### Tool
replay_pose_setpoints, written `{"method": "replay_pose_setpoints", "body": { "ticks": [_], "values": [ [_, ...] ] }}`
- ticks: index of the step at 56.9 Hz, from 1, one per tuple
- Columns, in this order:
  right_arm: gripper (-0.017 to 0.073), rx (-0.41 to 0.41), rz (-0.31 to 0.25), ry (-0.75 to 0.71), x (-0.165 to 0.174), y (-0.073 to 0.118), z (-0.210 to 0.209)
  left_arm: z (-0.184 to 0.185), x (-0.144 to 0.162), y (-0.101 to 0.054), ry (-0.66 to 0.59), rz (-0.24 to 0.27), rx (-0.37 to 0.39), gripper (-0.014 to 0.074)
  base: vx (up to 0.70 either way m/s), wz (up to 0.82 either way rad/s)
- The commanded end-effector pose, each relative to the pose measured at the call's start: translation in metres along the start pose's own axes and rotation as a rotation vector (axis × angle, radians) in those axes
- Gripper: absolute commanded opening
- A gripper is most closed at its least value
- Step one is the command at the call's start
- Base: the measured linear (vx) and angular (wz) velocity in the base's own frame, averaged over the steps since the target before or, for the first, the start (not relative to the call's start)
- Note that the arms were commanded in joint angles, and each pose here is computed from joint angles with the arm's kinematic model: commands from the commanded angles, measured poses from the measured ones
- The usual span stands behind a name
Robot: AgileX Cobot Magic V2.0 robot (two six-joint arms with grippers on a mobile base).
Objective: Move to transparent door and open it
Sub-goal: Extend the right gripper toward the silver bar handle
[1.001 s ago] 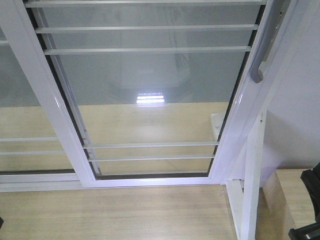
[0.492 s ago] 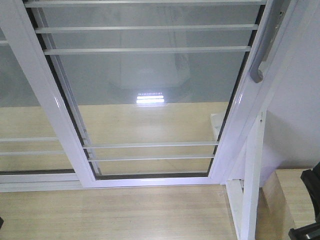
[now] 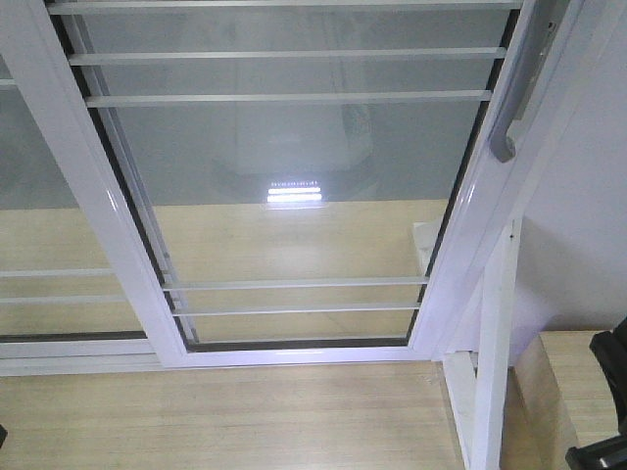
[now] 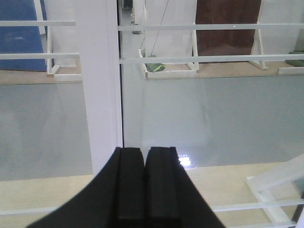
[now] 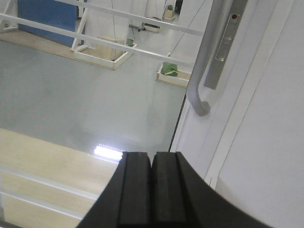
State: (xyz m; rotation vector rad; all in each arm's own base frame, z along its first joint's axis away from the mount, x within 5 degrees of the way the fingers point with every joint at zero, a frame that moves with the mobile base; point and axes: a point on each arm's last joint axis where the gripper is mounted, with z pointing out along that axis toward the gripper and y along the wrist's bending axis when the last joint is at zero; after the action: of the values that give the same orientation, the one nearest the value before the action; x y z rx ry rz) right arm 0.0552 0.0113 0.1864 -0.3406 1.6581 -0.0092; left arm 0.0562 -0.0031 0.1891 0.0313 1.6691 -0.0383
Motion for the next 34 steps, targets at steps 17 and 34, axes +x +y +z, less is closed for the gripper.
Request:
{"method": "replay_pose_setpoints", "body": {
  "ticks": [17, 34],
  "values": [
    [-0.0006, 0.108, -0.015, -0.384, -0.034, -0.009, -0.008, -0.011, -0.045, 0.003, -0.425, -0.009, -0.035, -0.0006, 0.00, 0.00],
    [-0.0006, 0.222, 0.174, -0.652, -0.108, -0.035, -0.030, -0.037, -0.116, 0.003, -0.692, -0.043, -0.030, -0.0006, 0.00, 0.00]
  ]
}}
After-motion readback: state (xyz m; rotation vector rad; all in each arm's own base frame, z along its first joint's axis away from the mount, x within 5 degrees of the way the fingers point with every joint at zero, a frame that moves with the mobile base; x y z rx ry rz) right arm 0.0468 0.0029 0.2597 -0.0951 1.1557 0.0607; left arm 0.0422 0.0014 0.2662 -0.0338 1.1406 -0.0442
